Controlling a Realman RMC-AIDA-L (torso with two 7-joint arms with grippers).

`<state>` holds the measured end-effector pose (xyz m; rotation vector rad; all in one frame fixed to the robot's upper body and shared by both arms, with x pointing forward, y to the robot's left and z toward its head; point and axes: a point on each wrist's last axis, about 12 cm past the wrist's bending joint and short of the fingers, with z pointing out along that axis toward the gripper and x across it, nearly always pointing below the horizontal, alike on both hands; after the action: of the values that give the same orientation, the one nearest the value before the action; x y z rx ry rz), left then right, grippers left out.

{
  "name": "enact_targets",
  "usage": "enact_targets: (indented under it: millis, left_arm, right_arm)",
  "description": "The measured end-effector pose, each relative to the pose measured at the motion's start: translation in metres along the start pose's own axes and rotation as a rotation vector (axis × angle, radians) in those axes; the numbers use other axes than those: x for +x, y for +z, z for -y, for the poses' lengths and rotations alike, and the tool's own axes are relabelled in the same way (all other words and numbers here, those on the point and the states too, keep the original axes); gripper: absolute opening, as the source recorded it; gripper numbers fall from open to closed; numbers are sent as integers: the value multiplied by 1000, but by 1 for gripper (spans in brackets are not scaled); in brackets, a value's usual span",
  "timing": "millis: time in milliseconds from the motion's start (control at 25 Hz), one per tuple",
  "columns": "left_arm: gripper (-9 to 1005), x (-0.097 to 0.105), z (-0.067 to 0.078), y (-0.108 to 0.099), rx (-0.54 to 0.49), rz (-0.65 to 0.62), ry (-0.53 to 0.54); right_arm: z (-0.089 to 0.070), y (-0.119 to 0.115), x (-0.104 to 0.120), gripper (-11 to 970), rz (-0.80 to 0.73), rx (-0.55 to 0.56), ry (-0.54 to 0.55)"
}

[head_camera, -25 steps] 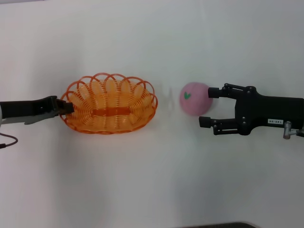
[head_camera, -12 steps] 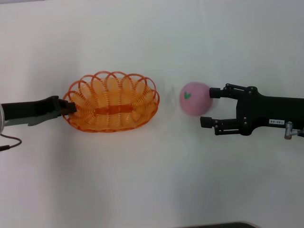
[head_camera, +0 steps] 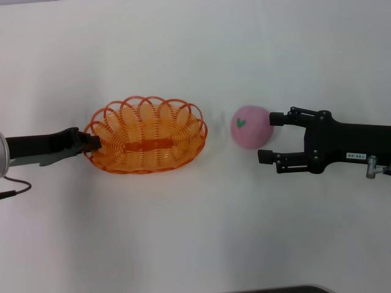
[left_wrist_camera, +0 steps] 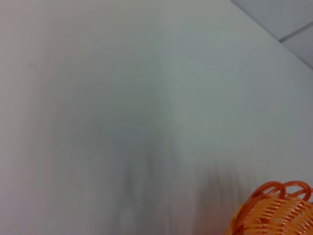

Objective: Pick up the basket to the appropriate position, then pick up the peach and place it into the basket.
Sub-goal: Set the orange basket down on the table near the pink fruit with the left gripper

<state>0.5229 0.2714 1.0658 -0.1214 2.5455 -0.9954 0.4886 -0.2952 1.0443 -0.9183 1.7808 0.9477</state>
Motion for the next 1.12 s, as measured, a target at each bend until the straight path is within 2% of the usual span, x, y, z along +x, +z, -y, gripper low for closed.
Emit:
enact_targets:
  millis: [320, 520, 720, 920, 1120]
  left_arm:
    - [61, 0, 1, -3, 24, 10, -9]
    - [109, 2, 0, -3, 30, 2, -19]
    - [259, 3, -2, -8, 48, 5, -30]
    - [427, -1, -8, -24, 69, 30, -34]
    - [575, -6, -15, -44, 102, 80, 32]
  right_arm:
    - [0, 0, 1, 940, -4, -1, 0]
    - [-1, 0, 1, 940, -6, -1, 0]
    - [0, -1, 1, 940, -7, 0, -3]
    - [0, 0, -1, 940, -7, 0, -9]
    - [1, 1, -2, 940, -5, -2, -11]
